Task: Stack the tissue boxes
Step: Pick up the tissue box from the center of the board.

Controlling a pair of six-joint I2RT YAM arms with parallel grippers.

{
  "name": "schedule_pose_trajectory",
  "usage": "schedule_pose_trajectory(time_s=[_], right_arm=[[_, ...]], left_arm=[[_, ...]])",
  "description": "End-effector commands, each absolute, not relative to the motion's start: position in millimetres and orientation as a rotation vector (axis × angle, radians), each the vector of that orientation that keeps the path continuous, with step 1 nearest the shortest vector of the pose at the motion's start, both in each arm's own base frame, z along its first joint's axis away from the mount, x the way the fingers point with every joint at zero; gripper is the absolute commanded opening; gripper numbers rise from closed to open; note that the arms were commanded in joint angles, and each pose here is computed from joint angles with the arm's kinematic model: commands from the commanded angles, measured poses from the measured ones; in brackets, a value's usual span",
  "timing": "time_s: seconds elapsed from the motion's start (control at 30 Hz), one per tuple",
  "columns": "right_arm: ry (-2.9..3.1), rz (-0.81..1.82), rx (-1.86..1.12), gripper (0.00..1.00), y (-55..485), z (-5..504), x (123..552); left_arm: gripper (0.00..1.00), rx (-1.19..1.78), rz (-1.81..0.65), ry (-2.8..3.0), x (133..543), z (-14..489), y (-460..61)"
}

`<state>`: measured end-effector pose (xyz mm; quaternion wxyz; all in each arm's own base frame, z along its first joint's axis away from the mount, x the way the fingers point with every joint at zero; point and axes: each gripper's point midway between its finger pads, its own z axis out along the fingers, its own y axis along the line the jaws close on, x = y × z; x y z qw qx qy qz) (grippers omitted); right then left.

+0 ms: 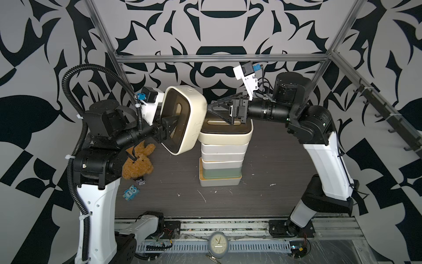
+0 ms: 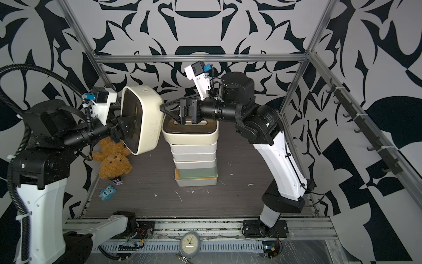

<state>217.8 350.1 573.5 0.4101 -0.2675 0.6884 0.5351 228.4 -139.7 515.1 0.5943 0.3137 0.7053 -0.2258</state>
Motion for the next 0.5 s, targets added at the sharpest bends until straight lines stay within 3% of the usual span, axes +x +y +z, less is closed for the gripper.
schedule_pose_trajectory(time_s=[0.0, 0.47], right_arm=[[1.671, 1.372, -0.646, 0.99, 348, 592, 215], [1.674, 1.461, -0.712, 0.99, 374, 587, 200]], left_arm=[[0.5, 0.732, -0.447, 1.689, 226, 510, -137], [0.5, 0.74, -0.335, 1.71, 228, 508, -137]])
